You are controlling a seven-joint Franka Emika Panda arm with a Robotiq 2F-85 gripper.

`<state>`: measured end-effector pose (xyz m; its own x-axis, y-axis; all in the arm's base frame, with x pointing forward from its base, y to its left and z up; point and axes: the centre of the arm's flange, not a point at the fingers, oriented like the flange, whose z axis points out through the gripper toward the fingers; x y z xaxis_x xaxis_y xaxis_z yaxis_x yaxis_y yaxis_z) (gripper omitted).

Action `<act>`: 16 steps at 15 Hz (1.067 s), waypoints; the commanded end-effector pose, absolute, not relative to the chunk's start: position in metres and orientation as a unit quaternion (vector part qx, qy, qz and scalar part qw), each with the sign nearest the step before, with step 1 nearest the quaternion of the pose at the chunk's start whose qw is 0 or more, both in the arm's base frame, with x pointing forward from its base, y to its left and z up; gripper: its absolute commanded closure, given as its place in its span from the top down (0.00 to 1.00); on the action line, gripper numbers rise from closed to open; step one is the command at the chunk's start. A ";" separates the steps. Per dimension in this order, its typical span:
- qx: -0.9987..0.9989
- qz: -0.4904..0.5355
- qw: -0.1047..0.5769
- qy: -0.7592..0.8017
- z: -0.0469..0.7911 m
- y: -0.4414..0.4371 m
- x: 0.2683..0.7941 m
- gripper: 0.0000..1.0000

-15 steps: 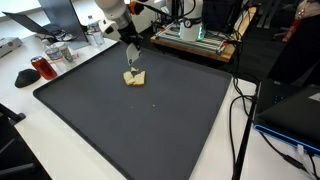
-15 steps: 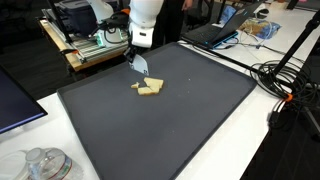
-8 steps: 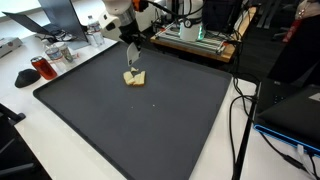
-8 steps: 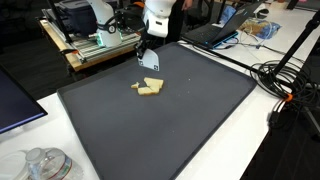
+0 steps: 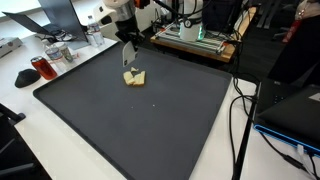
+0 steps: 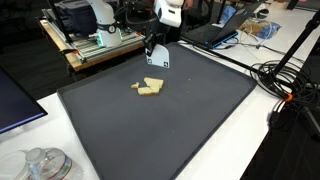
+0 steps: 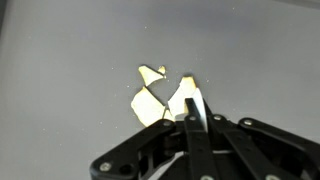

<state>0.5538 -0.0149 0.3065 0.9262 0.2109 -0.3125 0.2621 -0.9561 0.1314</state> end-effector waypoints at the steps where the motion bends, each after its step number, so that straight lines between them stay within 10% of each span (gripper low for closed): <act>1: 0.983 -0.130 0.083 0.104 0.311 -0.016 0.564 0.01; 16: 0.984 -0.075 0.127 0.096 0.290 0.024 0.587 0.01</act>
<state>0.5773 0.0051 0.2921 0.9724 0.1531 -0.1761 0.1853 -0.9653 0.1842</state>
